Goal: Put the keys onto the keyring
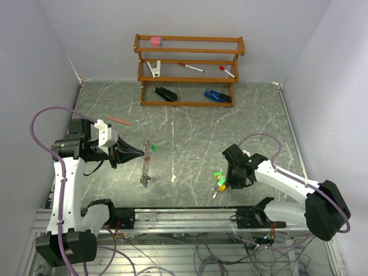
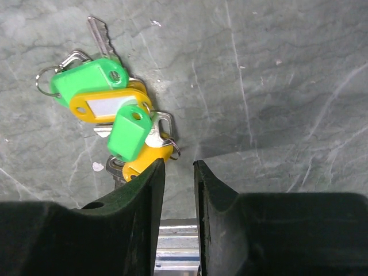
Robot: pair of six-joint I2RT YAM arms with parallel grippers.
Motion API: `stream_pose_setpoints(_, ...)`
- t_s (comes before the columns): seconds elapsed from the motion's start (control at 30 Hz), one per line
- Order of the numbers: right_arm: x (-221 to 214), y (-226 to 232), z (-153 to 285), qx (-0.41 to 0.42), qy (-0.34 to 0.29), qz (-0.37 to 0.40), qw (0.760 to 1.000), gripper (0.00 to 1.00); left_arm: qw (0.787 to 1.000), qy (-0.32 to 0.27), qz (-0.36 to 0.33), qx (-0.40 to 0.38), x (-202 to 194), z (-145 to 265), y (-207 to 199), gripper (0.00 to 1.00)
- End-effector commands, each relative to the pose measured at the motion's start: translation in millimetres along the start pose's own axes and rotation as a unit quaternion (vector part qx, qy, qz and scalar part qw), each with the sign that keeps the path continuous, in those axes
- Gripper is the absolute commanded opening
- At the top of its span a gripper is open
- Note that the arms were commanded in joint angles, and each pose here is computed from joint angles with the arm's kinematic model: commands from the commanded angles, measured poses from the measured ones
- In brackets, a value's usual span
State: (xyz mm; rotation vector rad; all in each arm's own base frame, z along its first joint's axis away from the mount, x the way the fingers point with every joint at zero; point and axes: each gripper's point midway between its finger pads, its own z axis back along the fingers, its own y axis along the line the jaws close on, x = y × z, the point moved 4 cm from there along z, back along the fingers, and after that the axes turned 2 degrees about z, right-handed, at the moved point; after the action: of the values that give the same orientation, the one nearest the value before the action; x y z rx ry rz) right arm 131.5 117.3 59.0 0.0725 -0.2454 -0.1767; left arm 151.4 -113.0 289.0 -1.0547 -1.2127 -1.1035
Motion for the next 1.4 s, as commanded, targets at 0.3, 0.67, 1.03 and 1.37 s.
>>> stream_pose_setpoints(0.3, 6.9, 0.8, -4.6, 0.015, -0.045, -0.045, 0.998, 0.25, 0.999, -0.042, -0.015, -0.011, 13.1, -1.4, -5.8, 0.07)
stream_pose_setpoints(0.67, 3.5, -1.3, -10.9, 0.016, -0.045, -0.049, 0.998, 0.11, 0.999, -0.042, -0.018, -0.009, 13.0, -1.1, -7.1, 0.07)
stream_pose_setpoints(1.03, 17.8, -1.7, 3.0, 0.021, -0.091, -0.051, 0.994, 0.0, 0.999, -0.041, -0.02, -0.008, 13.0, -0.8, -7.5, 0.07)
stream_pose_setpoints(1.37, 47.1, 19.3, 65.2, 0.123, -0.184, 0.023, 0.975, 0.0, 0.999, -0.042, -0.023, -0.007, 14.7, -0.6, -5.6, 0.07)
